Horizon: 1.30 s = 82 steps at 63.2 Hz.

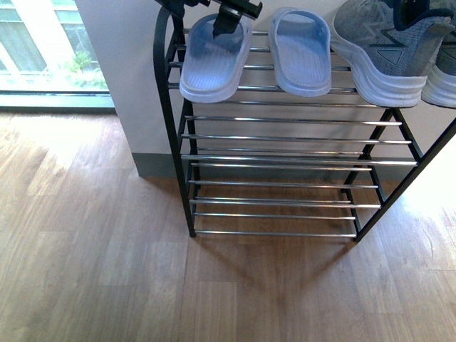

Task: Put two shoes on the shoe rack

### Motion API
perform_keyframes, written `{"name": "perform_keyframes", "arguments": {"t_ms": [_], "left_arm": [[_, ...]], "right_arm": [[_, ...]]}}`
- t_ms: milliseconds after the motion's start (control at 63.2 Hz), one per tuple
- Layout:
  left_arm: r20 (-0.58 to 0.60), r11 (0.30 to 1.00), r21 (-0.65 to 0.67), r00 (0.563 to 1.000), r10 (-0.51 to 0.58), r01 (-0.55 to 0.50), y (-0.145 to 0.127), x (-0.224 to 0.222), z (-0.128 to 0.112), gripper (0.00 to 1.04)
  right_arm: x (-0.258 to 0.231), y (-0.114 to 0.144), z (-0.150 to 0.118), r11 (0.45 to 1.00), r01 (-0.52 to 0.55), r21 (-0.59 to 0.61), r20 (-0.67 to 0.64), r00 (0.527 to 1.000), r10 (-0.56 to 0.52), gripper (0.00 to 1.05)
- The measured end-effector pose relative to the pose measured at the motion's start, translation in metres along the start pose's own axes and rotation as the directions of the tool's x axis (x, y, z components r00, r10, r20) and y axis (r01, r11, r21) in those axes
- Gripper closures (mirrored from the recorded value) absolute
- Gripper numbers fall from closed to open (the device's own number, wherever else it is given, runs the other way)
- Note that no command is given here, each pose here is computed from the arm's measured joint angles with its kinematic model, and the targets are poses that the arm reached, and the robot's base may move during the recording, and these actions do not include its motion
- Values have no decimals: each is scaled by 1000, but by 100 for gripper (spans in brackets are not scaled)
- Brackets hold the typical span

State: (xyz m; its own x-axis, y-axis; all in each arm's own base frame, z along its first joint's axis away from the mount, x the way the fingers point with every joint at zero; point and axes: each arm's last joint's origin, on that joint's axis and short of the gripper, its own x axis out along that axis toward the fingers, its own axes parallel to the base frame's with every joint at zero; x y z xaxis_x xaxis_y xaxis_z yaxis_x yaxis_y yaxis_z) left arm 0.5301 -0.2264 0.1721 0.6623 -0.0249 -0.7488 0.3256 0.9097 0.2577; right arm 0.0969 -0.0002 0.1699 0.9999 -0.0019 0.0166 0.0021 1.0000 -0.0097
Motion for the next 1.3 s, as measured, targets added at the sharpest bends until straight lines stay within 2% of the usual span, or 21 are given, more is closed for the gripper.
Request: {"name": "perform_keyframes", "arguments": {"t_ms": [47,63,79,95,158,174,190,222,269,285,332,412,602,760,887,982,1124,1298], "left_arm": [[4,1000,-1,1000,0,0,1,-2,1,33],[14,1000,-5,1000,-6,6,2,-6,4,25],[14,1000,-5,1000,-6,6,2,-6,4,25],[22,1000,-10,1000,-12,12,3,-9,6,20],[32,1000,-14,999,-22,23,3,-12,8,14],[38,999,-19,999,-30,31,3,-13,9,11],[46,999,-25,998,-37,39,4,-16,11,2],[50,999,-28,998,-42,44,5,-17,12,0],[53,998,-33,997,-50,52,5,-18,12,3],[57,997,-45,997,-61,63,6,-19,13,12],[91,995,-65,993,-73,79,11,-26,17,8],[122,995,-83,992,-41,51,23,-45,20,10],[211,986,-148,971,110,-79,76,-124,21,9],[183,970,-165,961,206,-177,121,-156,-16,9],[152,955,-195,955,255,-224,143,-170,-51,9],[161,934,-246,939,303,-259,158,-202,-83,9],[187,904,-315,915,357,-288,164,-253,-128,9],[211,872,-376,888,410,-313,155,-289,-173,9]], "right_arm": [[0,0,0,1000,0,0,0,1000,0,9],[0,0,0,1000,0,0,0,1000,0,9],[0,0,0,1000,0,0,0,1000,0,9],[0,0,0,1000,0,0,0,1000,0,9],[0,0,0,1000,0,0,0,1000,0,9],[0,0,0,1000,0,0,0,1000,0,9],[0,0,0,1000,0,0,0,1000,0,9],[0,0,0,1000,0,0,0,1000,0,9],[0,0,0,1000,0,0,0,1000,0,9],[0,0,0,1000,0,0,0,1000,0,9],[0,0,0,1000,0,0,0,1000,0,9],[0,0,0,1000,0,0,0,1000,0,9],[0,0,0,1000,0,0,0,1000,0,9],[0,0,0,1000,0,0,0,1000,0,9],[0,0,0,1000,0,0,0,1000,0,9],[0,0,0,1000,0,0,0,1000,0,9],[0,0,0,1000,0,0,0,1000,0,9],[0,0,0,1000,0,0,0,1000,0,9]]}}
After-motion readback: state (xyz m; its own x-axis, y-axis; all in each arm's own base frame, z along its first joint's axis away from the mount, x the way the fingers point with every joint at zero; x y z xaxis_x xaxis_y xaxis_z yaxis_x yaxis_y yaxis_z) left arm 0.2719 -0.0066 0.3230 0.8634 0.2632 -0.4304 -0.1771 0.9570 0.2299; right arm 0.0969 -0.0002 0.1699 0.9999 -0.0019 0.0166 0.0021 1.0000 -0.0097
